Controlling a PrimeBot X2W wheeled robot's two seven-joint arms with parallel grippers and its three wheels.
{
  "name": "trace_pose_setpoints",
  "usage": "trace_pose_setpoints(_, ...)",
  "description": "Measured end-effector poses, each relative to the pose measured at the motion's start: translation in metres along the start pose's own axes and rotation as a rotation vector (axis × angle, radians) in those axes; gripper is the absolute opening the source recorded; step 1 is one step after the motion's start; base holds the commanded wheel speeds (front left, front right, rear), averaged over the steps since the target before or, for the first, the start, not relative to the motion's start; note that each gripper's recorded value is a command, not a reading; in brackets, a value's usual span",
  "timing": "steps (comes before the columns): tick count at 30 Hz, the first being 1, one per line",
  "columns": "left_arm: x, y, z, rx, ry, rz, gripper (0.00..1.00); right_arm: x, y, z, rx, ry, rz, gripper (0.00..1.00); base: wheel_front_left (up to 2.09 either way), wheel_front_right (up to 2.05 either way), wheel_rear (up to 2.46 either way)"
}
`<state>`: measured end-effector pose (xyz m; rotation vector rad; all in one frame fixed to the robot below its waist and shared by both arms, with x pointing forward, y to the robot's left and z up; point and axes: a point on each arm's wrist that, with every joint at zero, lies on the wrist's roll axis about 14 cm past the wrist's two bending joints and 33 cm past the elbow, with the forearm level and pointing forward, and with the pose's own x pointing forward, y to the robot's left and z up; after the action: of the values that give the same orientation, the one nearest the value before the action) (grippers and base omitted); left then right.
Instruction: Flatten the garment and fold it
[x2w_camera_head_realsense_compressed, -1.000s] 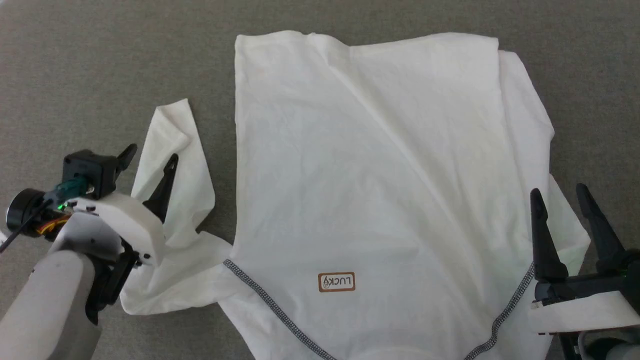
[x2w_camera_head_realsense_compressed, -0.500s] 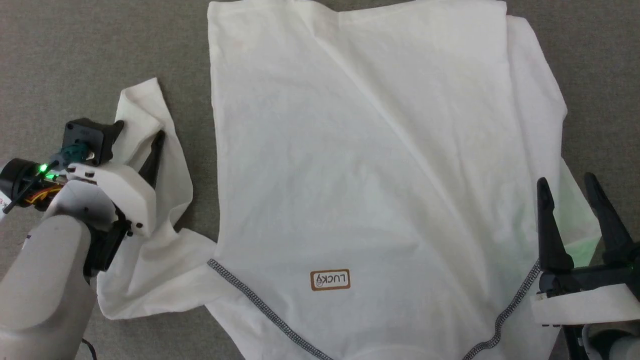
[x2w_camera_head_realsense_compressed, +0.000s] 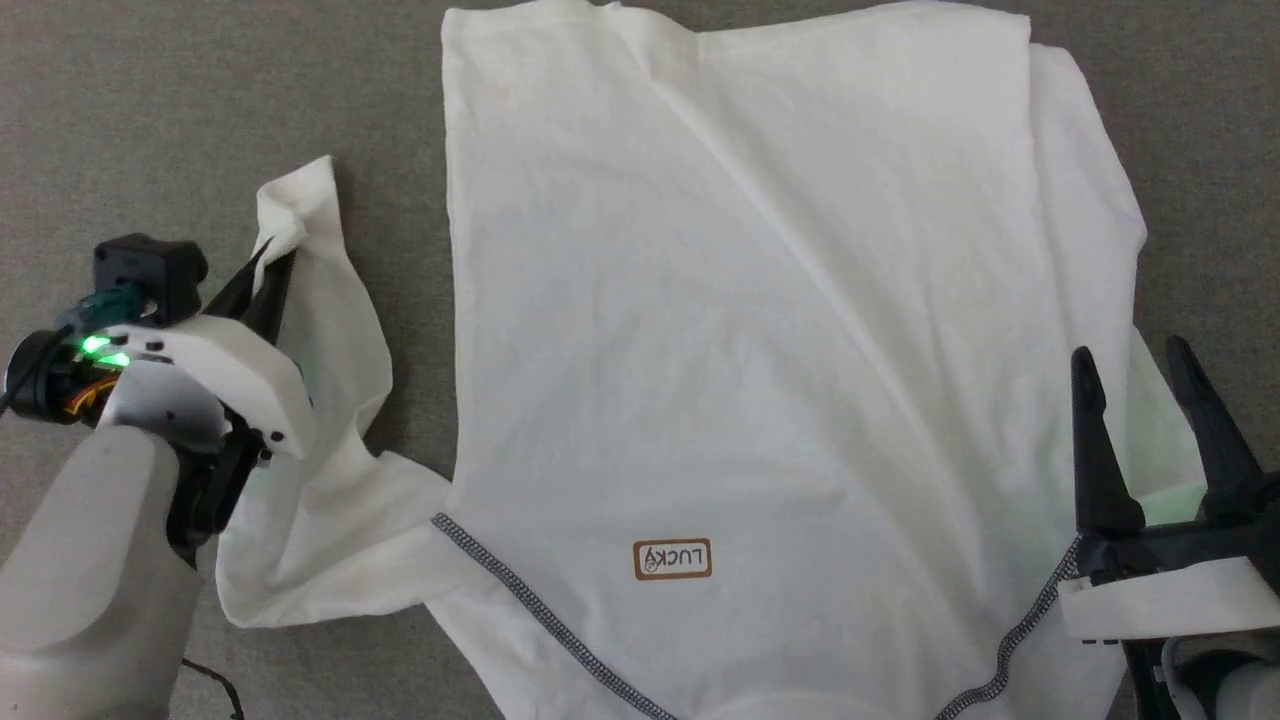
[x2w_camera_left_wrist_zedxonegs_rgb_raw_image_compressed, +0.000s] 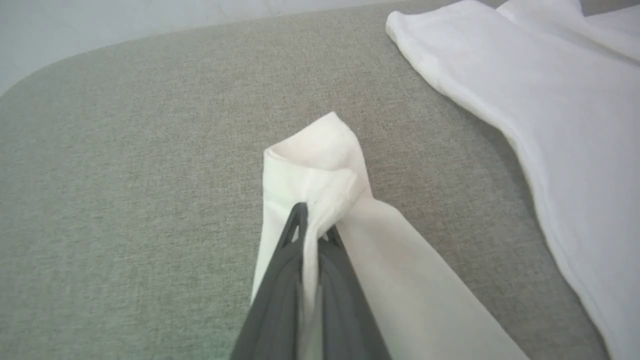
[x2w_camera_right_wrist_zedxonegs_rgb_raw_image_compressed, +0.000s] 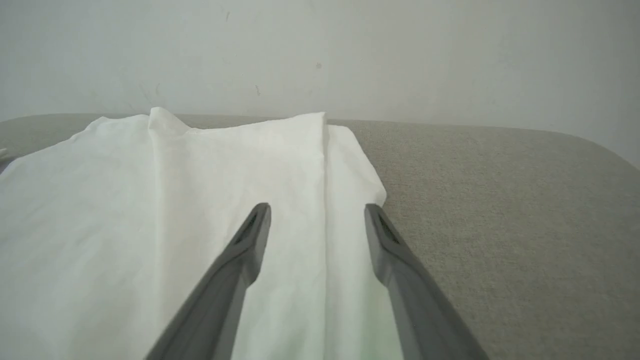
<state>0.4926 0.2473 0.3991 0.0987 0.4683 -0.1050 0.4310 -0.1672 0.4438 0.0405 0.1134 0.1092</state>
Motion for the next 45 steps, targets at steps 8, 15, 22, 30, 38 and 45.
trace_pose_setpoints(8, -0.038, 0.029, 0.058, -0.201, -0.221, 0.072, 0.0, -0.013, 0.004, 0.016, 0.013, -0.04, 0.006, 1.0, 0.0, 0.0, 0.0)
trace_pose_setpoints(15, -0.104, 0.082, 0.086, -0.238, -0.34, 0.218, 0.0, -0.035, 0.004, 0.031, 0.042, -0.081, -0.002, 1.0, 0.0, 0.0, 0.0)
trace_pose_setpoints(22, -0.167, 0.121, 0.081, -0.289, -0.371, 0.347, 0.0, -0.056, 0.001, 0.045, 0.06, -0.126, -0.015, 1.0, 0.0, 0.0, 0.0)
trace_pose_setpoints(30, -0.211, 0.129, 0.074, -0.316, -0.391, 0.418, 0.0, -0.064, 0.005, 0.059, 0.073, -0.178, -0.006, 1.0, 0.0, 0.0, 0.0)
trace_pose_setpoints(38, -0.226, 0.091, 0.099, -0.281, -0.462, 0.342, 0.0, -0.074, -0.008, 0.068, 0.072, -0.212, -0.045, 1.0, 0.0, 0.0, 0.0)
trace_pose_setpoints(45, -0.212, 0.013, 0.115, -0.229, -0.471, 0.127, 0.0, -0.084, -0.03, 0.083, 0.045, -0.256, -0.11, 1.0, 0.0, 0.0, 0.0)
